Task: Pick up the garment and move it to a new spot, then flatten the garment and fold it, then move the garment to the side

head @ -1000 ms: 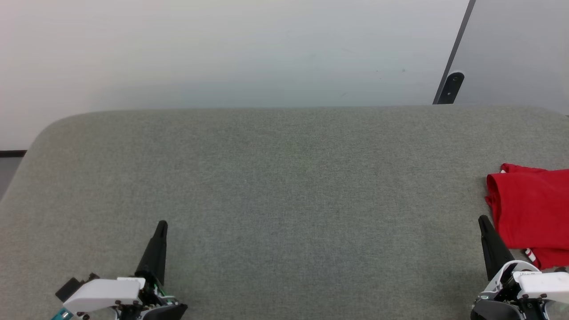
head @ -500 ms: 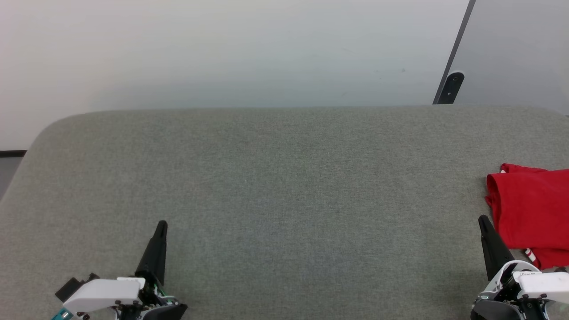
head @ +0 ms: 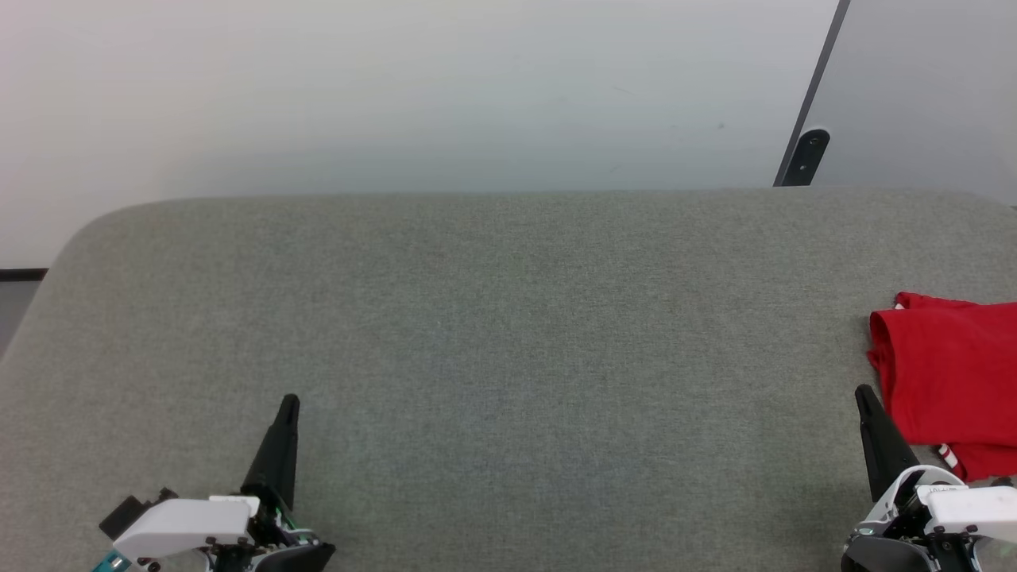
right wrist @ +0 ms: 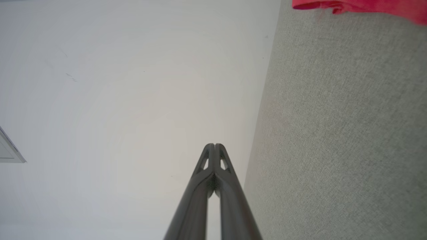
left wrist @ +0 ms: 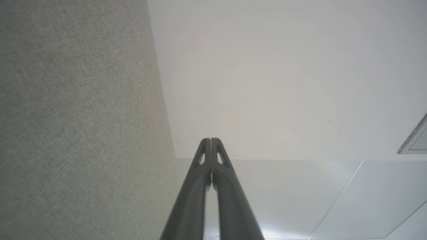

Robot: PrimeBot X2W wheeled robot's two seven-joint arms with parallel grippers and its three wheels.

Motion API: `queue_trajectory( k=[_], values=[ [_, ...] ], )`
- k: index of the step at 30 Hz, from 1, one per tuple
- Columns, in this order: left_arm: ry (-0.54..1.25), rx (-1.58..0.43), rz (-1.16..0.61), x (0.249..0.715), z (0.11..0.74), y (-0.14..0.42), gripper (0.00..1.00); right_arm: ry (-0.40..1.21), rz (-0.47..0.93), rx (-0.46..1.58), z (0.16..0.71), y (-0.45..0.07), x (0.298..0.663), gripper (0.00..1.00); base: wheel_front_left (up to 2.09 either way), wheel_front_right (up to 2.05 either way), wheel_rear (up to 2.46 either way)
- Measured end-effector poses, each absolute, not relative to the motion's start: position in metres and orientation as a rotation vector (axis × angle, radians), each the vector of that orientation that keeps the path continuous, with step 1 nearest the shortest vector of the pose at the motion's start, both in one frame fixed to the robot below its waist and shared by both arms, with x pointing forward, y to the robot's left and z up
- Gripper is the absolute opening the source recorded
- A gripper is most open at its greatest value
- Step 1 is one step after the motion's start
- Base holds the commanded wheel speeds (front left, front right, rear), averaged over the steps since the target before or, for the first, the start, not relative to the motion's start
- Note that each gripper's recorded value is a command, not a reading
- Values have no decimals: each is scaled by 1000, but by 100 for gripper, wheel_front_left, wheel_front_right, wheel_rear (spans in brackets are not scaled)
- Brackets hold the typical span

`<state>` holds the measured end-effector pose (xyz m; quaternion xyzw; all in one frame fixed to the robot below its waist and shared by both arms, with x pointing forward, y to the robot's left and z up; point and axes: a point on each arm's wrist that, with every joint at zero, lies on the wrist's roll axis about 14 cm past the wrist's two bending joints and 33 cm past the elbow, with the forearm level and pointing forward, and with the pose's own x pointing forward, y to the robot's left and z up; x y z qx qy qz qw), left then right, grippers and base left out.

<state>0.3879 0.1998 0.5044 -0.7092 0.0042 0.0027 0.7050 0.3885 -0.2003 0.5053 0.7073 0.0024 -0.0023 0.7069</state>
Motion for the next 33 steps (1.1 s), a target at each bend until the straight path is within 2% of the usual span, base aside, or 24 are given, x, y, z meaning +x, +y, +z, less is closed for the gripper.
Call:
queue_trajectory(
  k=[33],
  values=[
    [8,-1576,7,388,504,200,0,5,-5,1571,505,-200,388,0,0,0,0]
  ],
)
